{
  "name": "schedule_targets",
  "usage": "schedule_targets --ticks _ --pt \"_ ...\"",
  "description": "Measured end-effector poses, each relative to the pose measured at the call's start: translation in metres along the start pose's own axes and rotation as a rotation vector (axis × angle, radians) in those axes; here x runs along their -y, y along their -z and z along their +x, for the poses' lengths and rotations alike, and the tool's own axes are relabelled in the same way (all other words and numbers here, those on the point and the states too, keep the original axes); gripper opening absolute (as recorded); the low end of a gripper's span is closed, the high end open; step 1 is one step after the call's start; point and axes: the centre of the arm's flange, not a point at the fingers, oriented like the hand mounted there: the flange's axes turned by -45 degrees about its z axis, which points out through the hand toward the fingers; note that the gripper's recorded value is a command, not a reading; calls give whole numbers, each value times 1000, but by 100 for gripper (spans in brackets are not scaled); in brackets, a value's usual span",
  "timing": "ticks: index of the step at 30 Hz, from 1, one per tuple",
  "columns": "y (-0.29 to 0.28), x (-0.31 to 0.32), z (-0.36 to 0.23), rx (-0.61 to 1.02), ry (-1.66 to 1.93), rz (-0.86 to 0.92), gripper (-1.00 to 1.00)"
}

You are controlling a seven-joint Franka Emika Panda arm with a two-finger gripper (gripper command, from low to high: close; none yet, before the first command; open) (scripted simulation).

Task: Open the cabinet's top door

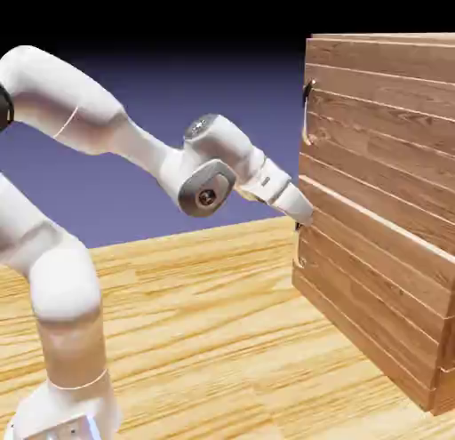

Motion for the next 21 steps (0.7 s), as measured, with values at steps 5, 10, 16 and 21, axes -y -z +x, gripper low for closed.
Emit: schedule_targets --ticks 5,10,16,21 --pt "41 2 42 -138 -362 12 0" --pt "83 13 73 -266 -704 71 0" --pt "126 38 98 -388 -1084 198 0" --pt "150 68 109 -450 -1373 339 0"
